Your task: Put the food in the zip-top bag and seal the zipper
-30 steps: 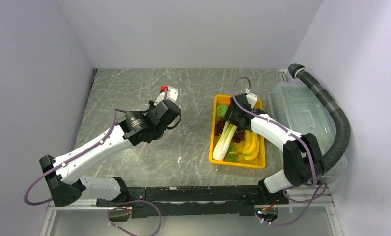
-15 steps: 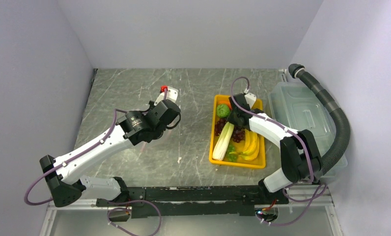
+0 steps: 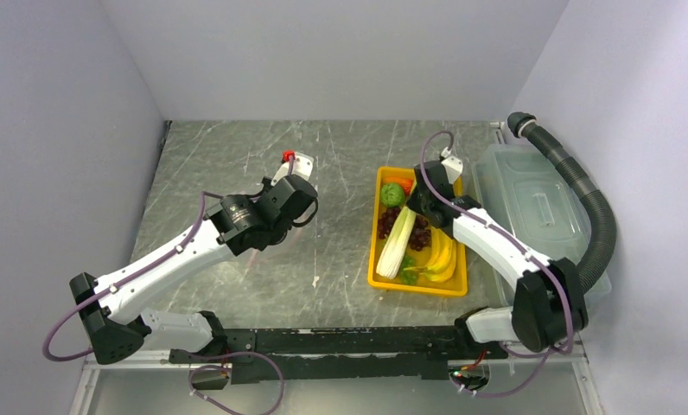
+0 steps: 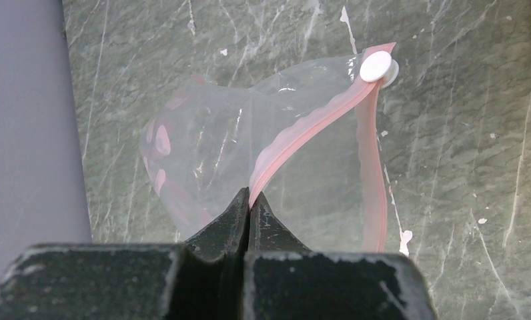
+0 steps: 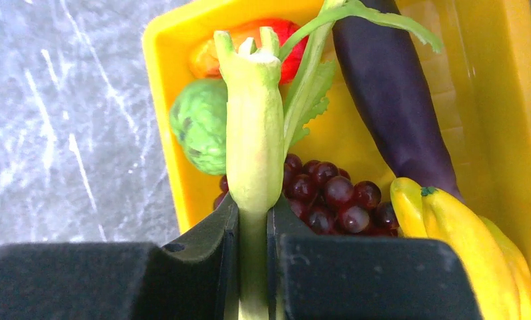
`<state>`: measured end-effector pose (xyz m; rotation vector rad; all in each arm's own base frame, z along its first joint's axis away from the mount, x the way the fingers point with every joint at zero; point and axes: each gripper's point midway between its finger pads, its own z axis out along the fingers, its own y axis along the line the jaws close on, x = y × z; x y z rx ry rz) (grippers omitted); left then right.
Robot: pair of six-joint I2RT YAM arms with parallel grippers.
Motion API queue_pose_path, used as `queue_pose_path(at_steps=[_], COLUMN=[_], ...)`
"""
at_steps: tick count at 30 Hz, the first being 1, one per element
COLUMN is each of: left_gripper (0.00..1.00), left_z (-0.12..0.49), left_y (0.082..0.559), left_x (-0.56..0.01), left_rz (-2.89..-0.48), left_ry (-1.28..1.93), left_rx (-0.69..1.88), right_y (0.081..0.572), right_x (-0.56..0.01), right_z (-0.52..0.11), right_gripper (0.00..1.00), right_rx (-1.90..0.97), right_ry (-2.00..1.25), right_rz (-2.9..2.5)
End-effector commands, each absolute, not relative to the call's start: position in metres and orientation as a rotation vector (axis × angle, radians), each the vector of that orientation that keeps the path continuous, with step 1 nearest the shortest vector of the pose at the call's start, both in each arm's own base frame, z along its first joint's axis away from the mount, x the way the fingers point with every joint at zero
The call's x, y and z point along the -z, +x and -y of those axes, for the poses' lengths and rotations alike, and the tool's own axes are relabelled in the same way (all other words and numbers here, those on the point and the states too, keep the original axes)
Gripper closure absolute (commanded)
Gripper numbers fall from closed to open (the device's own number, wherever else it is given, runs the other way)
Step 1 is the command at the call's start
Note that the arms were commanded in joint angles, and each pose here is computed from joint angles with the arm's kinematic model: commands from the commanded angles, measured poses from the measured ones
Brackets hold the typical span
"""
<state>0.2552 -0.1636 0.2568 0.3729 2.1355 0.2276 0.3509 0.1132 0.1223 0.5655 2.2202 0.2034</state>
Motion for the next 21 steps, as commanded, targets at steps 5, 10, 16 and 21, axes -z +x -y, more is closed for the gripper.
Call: queue_pose_path(at_steps=[5, 10, 16, 21], left_gripper=[1.00, 1.00, 1.00, 1.00], left_z=[0.166, 0.166, 0.167, 0.170], left_y=[0.258, 0.259, 0.260, 0.262], left_x=[-0.261, -0.260, -0.260, -0.260], left_rz=[-2.121, -2.126, -2.134, -2.144], left_ry=[0.341, 0.336, 0.323, 0.304], left_rx=[-0.191, -0.187, -0.175, -0.162], right_y=[0.349, 0.343, 0.331, 0.322], right_x=[-0.185, -0.228, -0.279, -0.319], right_z=[-0.104, -0.104, -0.116, -0.136], right_gripper=[1.00, 1.00, 1.00, 1.00], right_rx=[-0.283, -0.375, -0.527, -0.657], right_ry=[0.585, 0.581, 0.581, 0.564], right_rz=[-2.034, -1.920, -1.799, -1.719])
